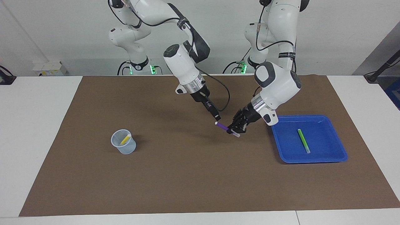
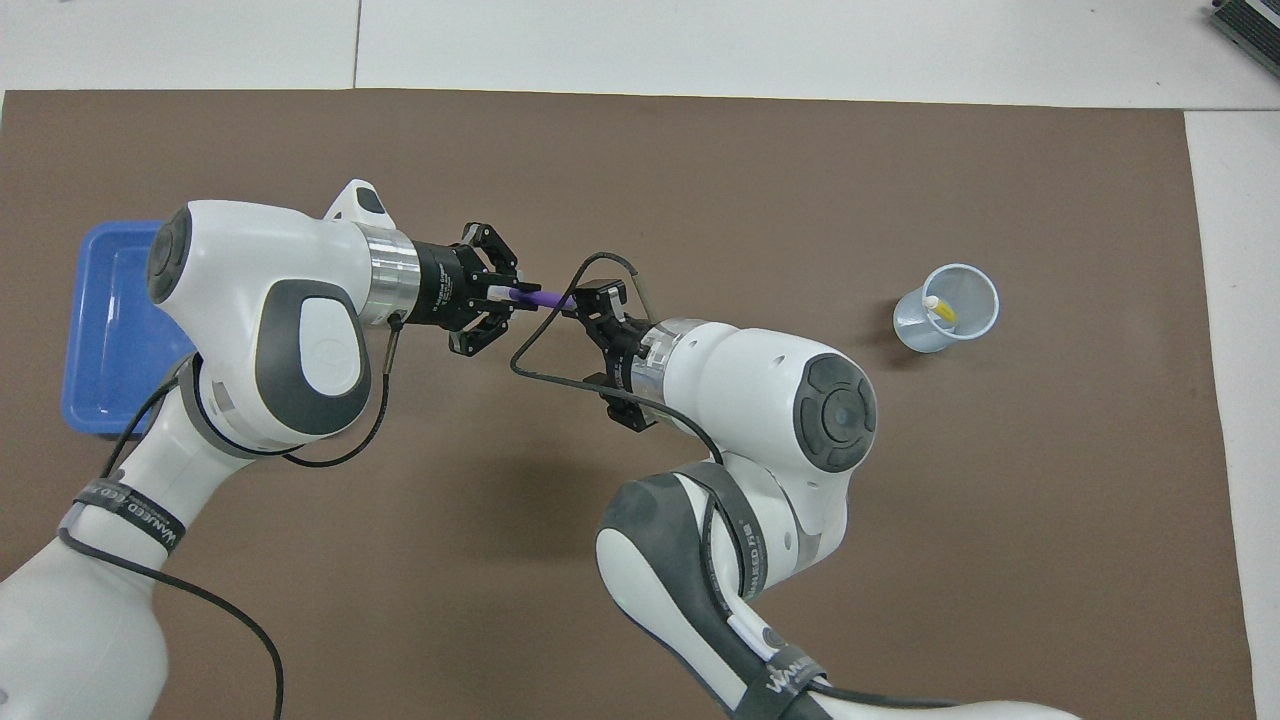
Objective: Transfer and insert pens with both arms
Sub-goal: 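Lift the purple pen with the left gripper toward the right gripper, then grasp the purple pen with the right gripper while the left gripper opens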
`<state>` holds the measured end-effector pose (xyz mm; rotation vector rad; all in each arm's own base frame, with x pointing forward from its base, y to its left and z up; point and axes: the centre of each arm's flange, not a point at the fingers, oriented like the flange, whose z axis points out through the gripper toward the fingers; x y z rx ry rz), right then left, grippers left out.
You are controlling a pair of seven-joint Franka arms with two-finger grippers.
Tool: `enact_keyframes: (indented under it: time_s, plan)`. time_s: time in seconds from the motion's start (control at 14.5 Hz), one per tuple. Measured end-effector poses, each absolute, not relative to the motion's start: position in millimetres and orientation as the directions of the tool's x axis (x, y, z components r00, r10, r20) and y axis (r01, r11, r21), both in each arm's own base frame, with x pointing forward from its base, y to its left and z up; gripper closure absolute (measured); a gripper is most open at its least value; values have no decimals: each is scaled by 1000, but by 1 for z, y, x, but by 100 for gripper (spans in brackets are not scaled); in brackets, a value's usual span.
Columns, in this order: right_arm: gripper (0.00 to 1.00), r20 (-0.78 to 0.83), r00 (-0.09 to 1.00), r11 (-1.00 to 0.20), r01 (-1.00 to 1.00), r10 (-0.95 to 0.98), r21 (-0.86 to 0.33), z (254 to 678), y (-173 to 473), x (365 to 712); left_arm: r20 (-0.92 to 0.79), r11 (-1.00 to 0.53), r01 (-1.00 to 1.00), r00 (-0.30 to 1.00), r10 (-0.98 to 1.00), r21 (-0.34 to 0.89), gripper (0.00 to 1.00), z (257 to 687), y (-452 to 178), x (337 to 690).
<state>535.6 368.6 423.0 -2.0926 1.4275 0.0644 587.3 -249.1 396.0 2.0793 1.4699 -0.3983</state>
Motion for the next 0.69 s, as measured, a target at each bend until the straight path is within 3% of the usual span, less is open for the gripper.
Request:
enact_keyframes:
  time_s: [0.69]
  plan:
    - [26, -358, 386, -207, -871, -851, -446, 417, 349, 555, -558, -266, 933, 359, 748, 243, 83, 396, -260, 580]
